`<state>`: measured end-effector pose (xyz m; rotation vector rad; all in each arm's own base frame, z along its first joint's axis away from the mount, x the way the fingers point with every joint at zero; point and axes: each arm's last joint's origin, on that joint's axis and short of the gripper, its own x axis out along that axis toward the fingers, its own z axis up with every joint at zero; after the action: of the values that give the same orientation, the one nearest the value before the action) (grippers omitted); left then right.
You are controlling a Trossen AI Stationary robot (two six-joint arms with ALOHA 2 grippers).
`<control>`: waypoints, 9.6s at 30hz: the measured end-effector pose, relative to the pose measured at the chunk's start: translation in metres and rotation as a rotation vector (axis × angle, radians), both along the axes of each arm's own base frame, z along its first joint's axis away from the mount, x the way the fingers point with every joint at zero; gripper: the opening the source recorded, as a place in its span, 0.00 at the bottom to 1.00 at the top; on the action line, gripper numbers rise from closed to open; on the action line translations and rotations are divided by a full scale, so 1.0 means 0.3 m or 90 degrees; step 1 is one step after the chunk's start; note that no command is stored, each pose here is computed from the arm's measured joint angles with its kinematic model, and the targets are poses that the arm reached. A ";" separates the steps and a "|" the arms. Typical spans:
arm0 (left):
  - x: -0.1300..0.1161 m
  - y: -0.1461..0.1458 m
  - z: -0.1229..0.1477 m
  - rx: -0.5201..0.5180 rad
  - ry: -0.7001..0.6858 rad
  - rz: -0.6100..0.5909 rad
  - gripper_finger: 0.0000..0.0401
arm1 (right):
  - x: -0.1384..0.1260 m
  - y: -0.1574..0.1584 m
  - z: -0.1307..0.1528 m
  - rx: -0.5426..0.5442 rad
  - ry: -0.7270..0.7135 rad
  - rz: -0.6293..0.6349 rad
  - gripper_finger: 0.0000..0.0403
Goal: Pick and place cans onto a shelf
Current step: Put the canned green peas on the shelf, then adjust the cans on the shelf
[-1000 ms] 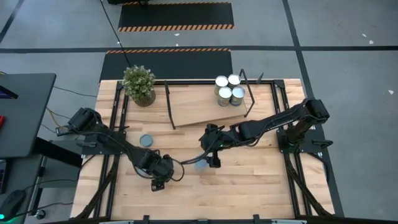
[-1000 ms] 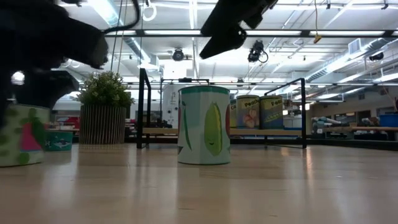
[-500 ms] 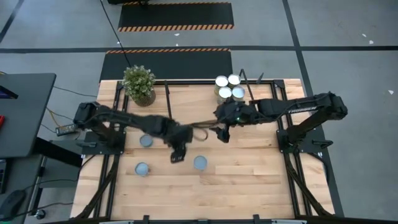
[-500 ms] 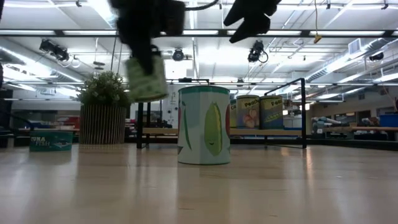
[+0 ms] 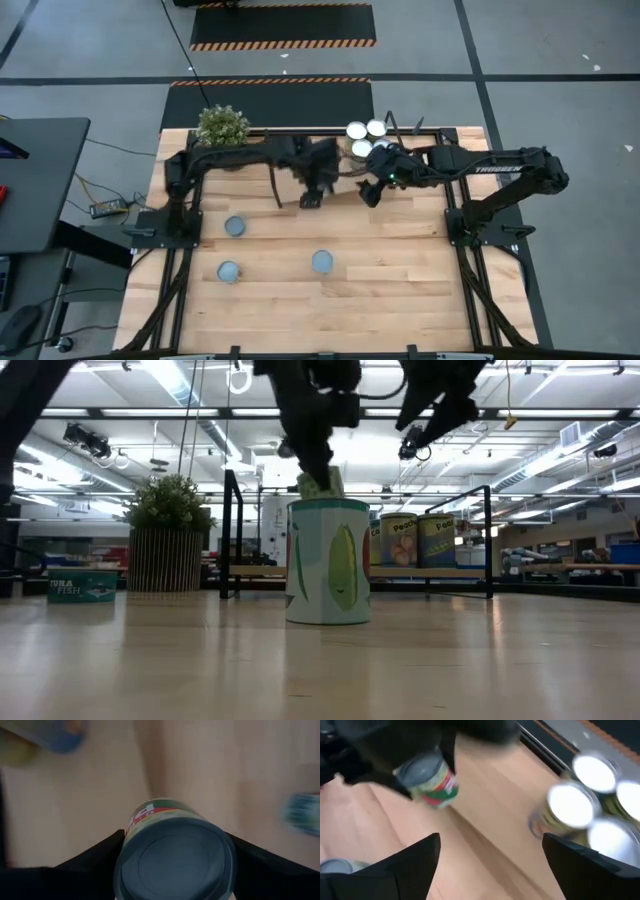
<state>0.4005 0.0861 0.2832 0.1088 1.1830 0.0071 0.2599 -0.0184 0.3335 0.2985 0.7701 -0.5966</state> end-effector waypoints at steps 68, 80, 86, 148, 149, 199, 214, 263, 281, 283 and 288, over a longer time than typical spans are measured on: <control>0.130 0.270 -0.159 0.226 0.020 0.056 0.94 | -0.066 -0.012 -0.010 0.009 0.058 -0.090 0.88; 0.080 0.269 -0.121 0.036 -0.004 0.120 0.94 | -0.066 -0.013 -0.010 0.000 0.069 -0.069 0.88; 0.105 0.255 -0.130 -0.008 -0.040 0.170 0.94 | -0.065 -0.015 -0.010 -0.006 0.070 -0.066 0.88; 0.107 0.230 -0.128 0.108 0.003 -0.114 0.47 | -0.050 -0.011 -0.001 0.005 0.033 -0.061 0.88; 0.102 0.228 -0.121 0.091 -0.001 -0.086 0.48 | -0.050 -0.011 -0.001 0.005 0.033 -0.061 0.88; 0.072 0.338 -0.192 -0.104 -0.012 0.442 0.04 | -0.043 -0.004 0.002 0.000 0.030 -0.031 0.88; 0.144 0.282 -0.183 0.132 -0.033 -0.098 0.02 | -0.043 -0.004 0.002 0.004 0.026 -0.037 0.88; 0.089 0.168 -0.162 -0.128 0.045 0.108 0.41 | -0.041 0.001 0.004 0.001 0.022 -0.032 0.88; 0.153 0.202 -0.206 -0.072 -0.031 0.183 0.41 | -0.047 0.007 -0.001 0.007 0.036 -0.031 0.88; 0.147 0.200 -0.208 -0.072 -0.018 0.179 0.41 | -0.054 0.008 -0.002 0.009 0.047 -0.028 0.88; 0.112 0.240 -0.156 -0.063 -0.030 0.176 0.41 | -0.093 0.013 0.008 0.035 0.064 -0.016 0.88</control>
<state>0.4341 0.1582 0.2363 -0.1409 1.1418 0.1928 0.2320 -0.0146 0.3360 0.3316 0.8820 -0.6188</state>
